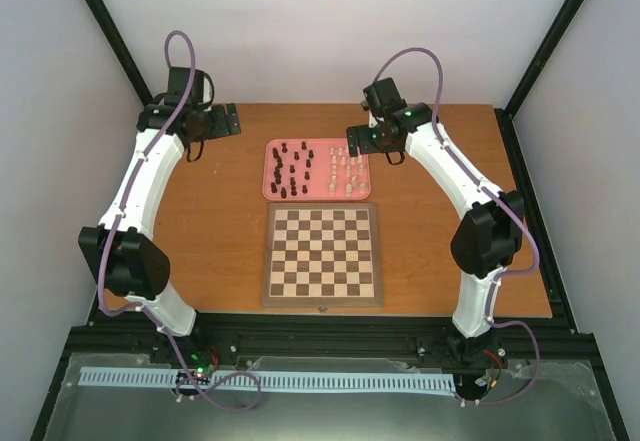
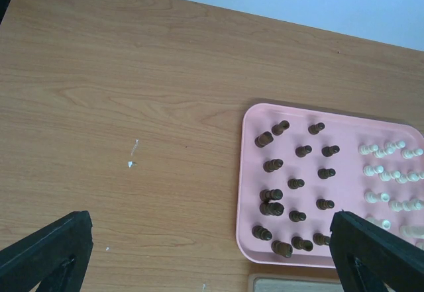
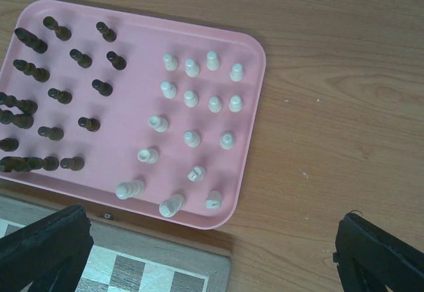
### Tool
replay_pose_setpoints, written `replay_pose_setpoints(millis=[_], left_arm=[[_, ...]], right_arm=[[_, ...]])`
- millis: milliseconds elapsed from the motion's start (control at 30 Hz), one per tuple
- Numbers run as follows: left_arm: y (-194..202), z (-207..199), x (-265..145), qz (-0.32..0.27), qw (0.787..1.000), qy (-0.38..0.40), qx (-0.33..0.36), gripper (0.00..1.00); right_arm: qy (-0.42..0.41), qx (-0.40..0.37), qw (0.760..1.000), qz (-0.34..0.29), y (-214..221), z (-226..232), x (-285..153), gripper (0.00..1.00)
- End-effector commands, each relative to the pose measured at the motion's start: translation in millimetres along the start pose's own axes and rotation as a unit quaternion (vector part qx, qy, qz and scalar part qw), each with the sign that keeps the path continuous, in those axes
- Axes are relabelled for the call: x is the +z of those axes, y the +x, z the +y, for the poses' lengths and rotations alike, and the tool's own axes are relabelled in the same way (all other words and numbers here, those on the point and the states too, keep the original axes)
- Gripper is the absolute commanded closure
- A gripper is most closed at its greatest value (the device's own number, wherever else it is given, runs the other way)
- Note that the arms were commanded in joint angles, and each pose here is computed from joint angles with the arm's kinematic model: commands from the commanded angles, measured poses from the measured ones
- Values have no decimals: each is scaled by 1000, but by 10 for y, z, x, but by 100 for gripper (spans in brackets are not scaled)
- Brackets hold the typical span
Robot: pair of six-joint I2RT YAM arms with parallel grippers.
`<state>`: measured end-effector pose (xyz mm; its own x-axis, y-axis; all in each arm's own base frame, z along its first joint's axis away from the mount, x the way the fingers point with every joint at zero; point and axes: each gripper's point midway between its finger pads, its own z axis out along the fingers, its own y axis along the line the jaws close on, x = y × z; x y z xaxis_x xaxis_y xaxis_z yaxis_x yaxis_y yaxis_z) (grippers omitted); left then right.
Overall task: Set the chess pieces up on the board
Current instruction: Pick up the chess piece from the storage box.
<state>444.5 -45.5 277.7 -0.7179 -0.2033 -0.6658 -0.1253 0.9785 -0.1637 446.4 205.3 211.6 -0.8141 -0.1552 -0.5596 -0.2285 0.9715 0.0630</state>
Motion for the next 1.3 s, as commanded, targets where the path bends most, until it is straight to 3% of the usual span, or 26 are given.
replay_pose_setpoints(millis=[0, 533, 733, 833, 933, 1000, 1267], left_arm=[[-104, -35, -116, -12, 1000, 3, 4, 0], [-72, -36, -111, -8, 1000, 5, 18, 0], [39, -10, -100, 1, 1000, 4, 17, 0], [142, 11, -71, 11, 1000, 3, 14, 0], [252, 40, -45, 22, 1000, -1, 14, 0], [313, 49, -32, 28, 1000, 0, 14, 0], [501, 118, 40, 44, 999, -10, 18, 0]], right_arm=[[-2, 3, 1000, -16, -26, 23, -115, 0], [10, 9, 998, -62, -323, 4, -195, 0], [35, 8, 998, -57, -509, -21, 18, 2], [49, -2, 998, -37, -504, -37, 283, 10], [60, -2, 998, -35, -558, -44, 509, 30], [66, 2, 997, -38, -578, -71, 626, 37], [39, 29, 998, -34, -590, -93, 1067, 49]])
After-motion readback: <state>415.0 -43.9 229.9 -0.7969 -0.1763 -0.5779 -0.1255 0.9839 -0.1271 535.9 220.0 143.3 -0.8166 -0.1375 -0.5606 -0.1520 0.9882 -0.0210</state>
